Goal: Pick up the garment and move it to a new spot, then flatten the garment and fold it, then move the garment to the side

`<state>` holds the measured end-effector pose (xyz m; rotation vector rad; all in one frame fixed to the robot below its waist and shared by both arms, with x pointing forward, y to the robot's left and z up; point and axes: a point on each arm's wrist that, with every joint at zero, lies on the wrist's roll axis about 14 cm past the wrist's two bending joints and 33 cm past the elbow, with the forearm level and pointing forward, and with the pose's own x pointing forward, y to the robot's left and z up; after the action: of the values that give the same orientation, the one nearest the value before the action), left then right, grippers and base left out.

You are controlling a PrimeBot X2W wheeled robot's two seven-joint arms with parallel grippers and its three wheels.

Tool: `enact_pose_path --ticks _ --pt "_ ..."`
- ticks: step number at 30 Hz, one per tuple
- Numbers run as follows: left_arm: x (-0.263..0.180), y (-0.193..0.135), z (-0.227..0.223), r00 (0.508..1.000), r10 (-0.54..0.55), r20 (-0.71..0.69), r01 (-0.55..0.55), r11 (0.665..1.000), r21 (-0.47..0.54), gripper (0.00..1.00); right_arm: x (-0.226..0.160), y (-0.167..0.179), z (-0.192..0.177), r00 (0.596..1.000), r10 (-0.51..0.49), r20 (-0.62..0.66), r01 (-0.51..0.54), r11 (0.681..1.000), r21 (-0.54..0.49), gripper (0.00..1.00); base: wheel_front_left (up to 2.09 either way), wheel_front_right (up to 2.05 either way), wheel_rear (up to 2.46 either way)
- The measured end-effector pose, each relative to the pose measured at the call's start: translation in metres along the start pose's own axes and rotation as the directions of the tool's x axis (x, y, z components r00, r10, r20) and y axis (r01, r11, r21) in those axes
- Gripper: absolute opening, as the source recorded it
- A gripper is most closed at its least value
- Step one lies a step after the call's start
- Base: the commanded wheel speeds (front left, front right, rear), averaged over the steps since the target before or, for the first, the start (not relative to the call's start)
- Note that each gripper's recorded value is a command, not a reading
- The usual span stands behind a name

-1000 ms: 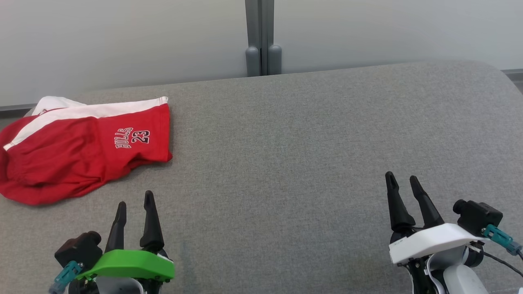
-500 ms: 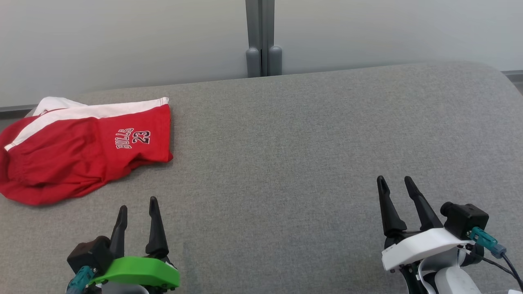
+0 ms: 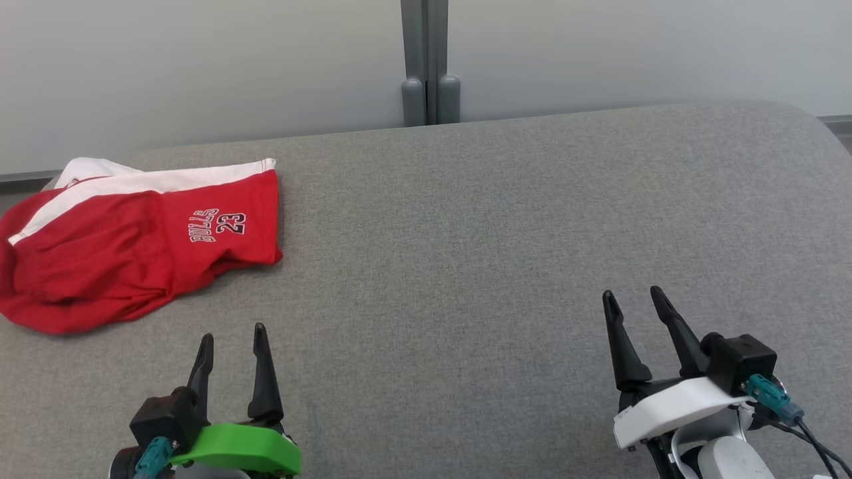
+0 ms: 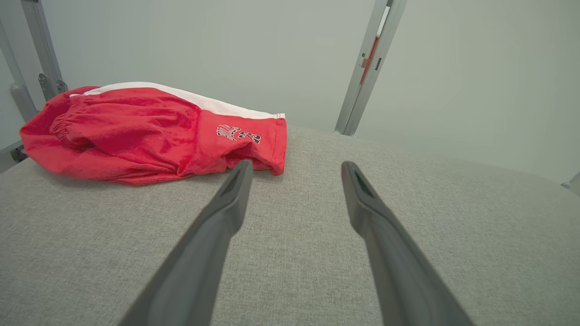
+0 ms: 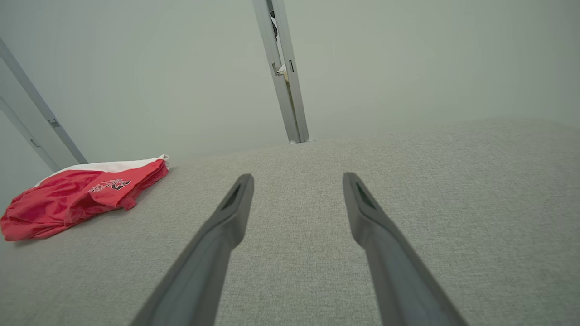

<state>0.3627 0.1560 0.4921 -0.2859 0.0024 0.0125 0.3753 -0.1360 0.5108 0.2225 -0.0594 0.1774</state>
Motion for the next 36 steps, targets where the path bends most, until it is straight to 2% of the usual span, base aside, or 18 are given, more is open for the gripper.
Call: enact_pose_path --ticks 25,36 --pt "-0.004 -0.006 -0.004 0.999 -0.031 0.019 0.028 0.990 0.139 1.00 0.000 0.012 0.000 0.998 0.062 0.013 -0.059 0.984 -0.170 1.00 0.00 0.00 0.00" --pt "-0.005 -0.006 -0.007 0.999 -0.031 0.011 0.029 0.990 0.142 1.00 0.000 0.012 0.000 0.998 0.062 0.012 -0.059 0.983 -0.172 1.00 0.00 0.00 0.00"
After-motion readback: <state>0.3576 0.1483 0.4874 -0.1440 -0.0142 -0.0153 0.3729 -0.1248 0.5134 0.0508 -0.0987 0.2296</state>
